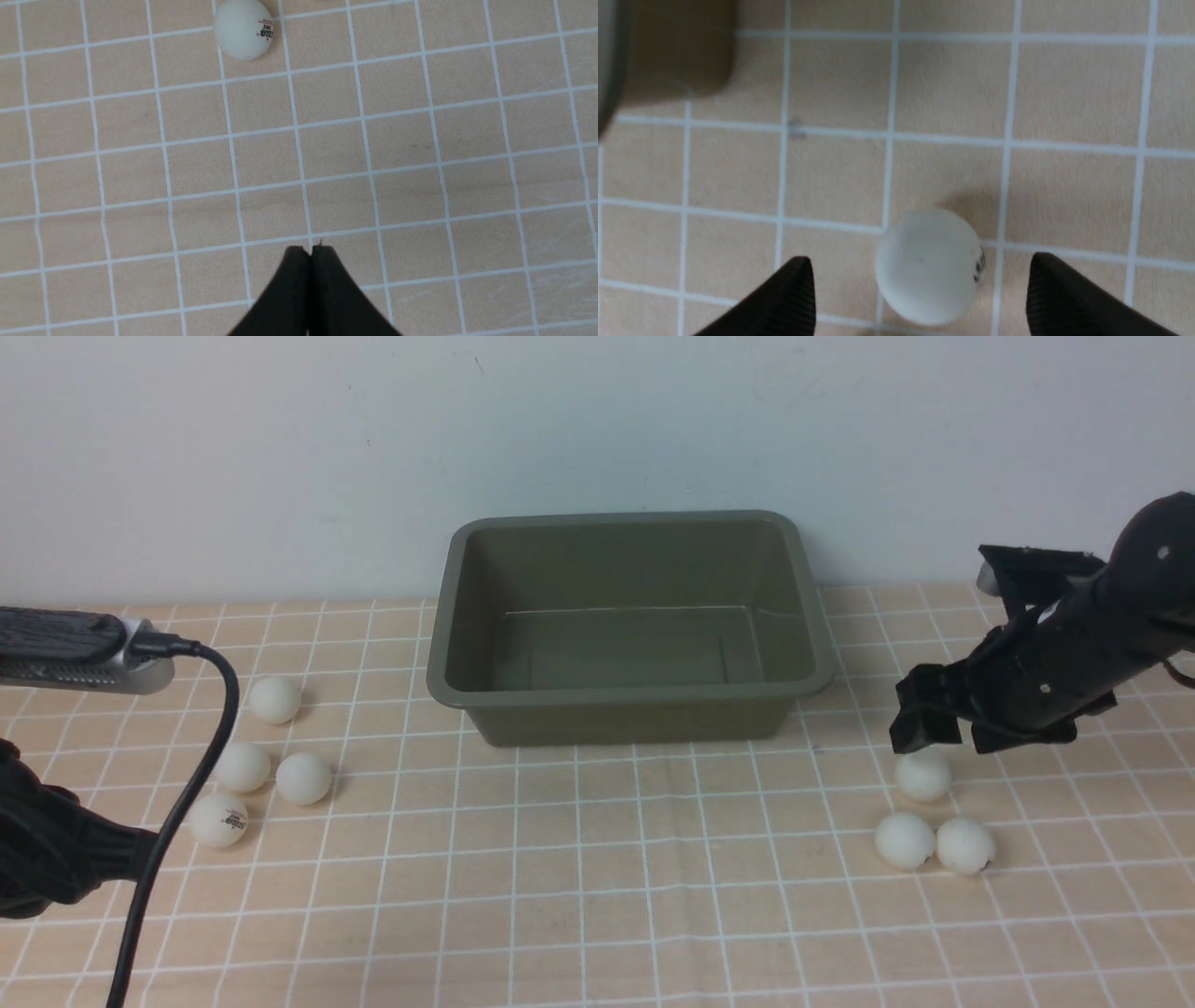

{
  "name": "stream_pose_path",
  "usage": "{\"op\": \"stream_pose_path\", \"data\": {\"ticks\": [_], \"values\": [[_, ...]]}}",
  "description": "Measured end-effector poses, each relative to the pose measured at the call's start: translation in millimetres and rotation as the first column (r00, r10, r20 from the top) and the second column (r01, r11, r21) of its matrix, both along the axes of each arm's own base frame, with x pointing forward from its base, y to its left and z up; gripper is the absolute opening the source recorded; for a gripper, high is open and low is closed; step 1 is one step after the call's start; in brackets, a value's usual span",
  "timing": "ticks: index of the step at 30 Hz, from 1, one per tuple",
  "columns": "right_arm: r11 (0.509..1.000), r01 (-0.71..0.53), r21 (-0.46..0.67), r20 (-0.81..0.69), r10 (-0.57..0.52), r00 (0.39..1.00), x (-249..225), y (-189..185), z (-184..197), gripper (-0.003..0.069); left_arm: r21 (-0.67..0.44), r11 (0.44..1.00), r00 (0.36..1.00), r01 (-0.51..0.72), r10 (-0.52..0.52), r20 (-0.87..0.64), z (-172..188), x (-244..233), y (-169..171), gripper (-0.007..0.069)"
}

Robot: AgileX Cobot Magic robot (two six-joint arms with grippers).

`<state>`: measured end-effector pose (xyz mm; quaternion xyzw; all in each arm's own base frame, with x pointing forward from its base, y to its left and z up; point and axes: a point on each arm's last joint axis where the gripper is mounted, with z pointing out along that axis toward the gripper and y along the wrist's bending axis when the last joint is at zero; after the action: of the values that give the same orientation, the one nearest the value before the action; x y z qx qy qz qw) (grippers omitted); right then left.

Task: Put the table tennis balls into the box on the light coffee tablecloth.
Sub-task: 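Reach for and grasp a ping pong ball on the table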

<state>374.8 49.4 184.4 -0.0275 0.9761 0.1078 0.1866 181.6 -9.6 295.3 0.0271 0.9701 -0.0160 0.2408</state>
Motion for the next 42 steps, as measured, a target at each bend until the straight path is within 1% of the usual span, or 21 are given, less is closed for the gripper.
{"op": "stream_pose_path", "data": {"ticks": [9,13,18,20,22,24,28,32,33,36,38,39,41,42], "values": [[1.000,-0.006,-0.001,-0.048,0.006,0.999,9.7,1.3,-17.5,0.0545,0.000,1.000,1.000,0.000,0.000,0.000,0.0,0.0,0.0,-0.0069],[1.000,-0.010,-0.001,-0.068,0.010,0.998,10.9,1.6,-23.0,0.0533,0.000,1.000,1.000,0.000,0.000,0.000,0.0,0.0,0.0,-0.0069],[1.000,-0.016,-0.003,-0.104,0.016,0.994,10.8,1.8,-32.8,0.0475,0.000,1.000,1.000,0.000,0.000,0.000,0.0,0.0,0.0,-0.0069],[1.000,-0.017,-0.003,-0.109,0.016,0.994,10.8,1.8,-34.2,0.0437,0.000,1.000,1.000,0.000,0.000,0.000,0.0,0.0,0.0,-0.0069],[1.000,-0.017,-0.003,-0.112,0.017,0.994,10.9,1.9,-34.7,0.0369,0.000,1.000,1.000,0.000,0.000,0.000,0.0,0.0,0.0,-0.0069],[1.000,-0.021,-0.001,-0.110,0.021,0.994,12.9,2.3,-31.4,0.0360,0.000,1.000,1.000,0.000,0.000,0.000,0.0,0.0,0.0,-0.0069],[0.999,-0.044,0.005,-0.113,0.044,0.993,20.1,4.0,-16.6,0.0360,0.000,1.000,1.000,0.000,0.000,0.000,0.0,0.0,0.0,-0.0069],[0.997,-0.072,0.006,-0.091,0.073,0.993,33.9,5.6,13.7,0.0360,0.000,1.000,1.000,0.000,0.000,0.000,0.0,0.0,0.0,-0.0069],[0.997,-0.081,0.009,-0.071,0.081,0.994,40.2,6.7,29.5,0.0360,0.000,1.000,1.000,0.000,0.000,0.000,0.0,0.0,0.0,-0.0069],[0.996,-0.092,0.017,-0.041,0.093,0.995,46.5,8.6,48.1,0.0360,0.000,1.000,1.000,0.000,0.000,0.000,0.0,0.0,0.0,-0.0069],[0.992,-0.123,0.030,0.015,0.123,0.992,53.0,18.3,72.0,0.0360,0.000,1.000,1.000,0.000,0.000,0.000,0.0,0.0,0.0,-0.0069],[0.991,-0.127,0.032,0.020,0.127,0.992,53.3,19.7,73.6,0.0360,0.000,1.000,1.000,0.000,0.000,0.000,0.0,0.0,0.0,-0.0069],[0.978,-0.205,0.031,0.087,0.202,0.976,54.5,45.6,90.6,0.0360,0.000,1.000,1.000,0.000,0.000,0.000,0.0,0.0,0.0,-0.0069],[0.977,-0.211,0.032,0.090,0.208,0.974,54.6,48.1,91.0,0.0360,0.000,1.000,1.000,0.000,0.000,0.000,0.0,0.0,0.0,-0.0069]]}}
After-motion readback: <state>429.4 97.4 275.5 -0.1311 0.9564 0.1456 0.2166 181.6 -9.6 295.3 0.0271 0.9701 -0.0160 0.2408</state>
